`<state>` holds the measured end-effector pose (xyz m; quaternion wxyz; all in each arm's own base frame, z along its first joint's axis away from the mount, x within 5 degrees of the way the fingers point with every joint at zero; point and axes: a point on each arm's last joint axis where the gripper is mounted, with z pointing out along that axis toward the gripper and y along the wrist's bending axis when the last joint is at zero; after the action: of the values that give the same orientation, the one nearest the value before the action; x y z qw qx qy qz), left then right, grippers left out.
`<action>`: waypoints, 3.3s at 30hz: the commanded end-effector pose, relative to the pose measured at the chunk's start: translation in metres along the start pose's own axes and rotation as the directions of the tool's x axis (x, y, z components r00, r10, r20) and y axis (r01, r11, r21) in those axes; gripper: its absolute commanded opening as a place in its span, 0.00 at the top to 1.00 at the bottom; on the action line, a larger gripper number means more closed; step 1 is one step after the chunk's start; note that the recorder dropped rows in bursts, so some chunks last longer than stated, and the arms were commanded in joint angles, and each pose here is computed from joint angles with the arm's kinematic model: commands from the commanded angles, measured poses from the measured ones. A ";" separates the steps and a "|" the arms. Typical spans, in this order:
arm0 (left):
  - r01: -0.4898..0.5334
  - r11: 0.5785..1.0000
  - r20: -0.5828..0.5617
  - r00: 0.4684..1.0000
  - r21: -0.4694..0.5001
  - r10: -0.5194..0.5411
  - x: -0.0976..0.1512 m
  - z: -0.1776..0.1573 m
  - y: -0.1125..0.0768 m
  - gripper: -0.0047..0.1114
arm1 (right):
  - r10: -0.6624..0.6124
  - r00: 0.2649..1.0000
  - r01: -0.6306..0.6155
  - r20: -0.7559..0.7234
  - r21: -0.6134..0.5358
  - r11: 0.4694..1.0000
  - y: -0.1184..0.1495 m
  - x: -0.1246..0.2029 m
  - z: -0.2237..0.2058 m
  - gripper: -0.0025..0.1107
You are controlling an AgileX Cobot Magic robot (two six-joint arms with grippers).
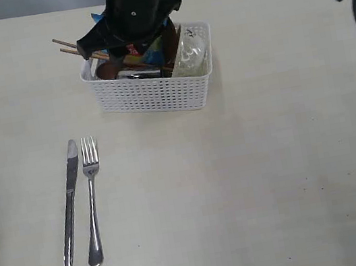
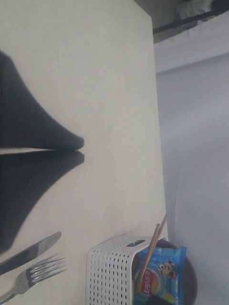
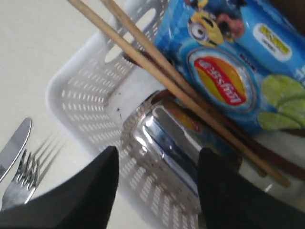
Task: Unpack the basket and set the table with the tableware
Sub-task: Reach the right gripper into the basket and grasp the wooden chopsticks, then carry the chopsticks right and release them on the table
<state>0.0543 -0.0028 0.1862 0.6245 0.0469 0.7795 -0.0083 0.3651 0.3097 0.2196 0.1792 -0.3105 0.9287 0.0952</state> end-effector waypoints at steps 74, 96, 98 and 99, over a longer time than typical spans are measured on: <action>0.002 1.000 0.007 1.000 0.008 -0.002 0.000 0.000 -0.001 0.96 | -0.332 0.940 0.254 0.073 0.499 0.828 -0.038 -0.017 -0.151 0.98; 0.002 1.000 0.007 1.000 0.008 -0.002 0.000 0.000 -0.001 0.96 | 0.443 0.852 -0.305 -0.277 0.425 0.852 -0.225 0.163 -0.036 0.98; 0.002 1.000 0.007 1.000 0.008 -0.002 0.000 0.000 -0.001 0.96 | 0.441 0.854 -0.306 -0.276 0.420 0.855 -0.226 0.172 -0.029 0.98; 0.002 1.000 0.007 1.000 0.008 -0.002 0.000 0.000 -0.001 0.96 | 0.439 0.854 -0.303 -0.281 0.417 0.857 -0.226 0.174 -0.027 0.98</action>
<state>0.0543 -0.0028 0.1862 0.6245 0.0469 0.7795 -0.0083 0.3686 0.0320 0.1703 0.0257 -0.0979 0.9888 -0.1101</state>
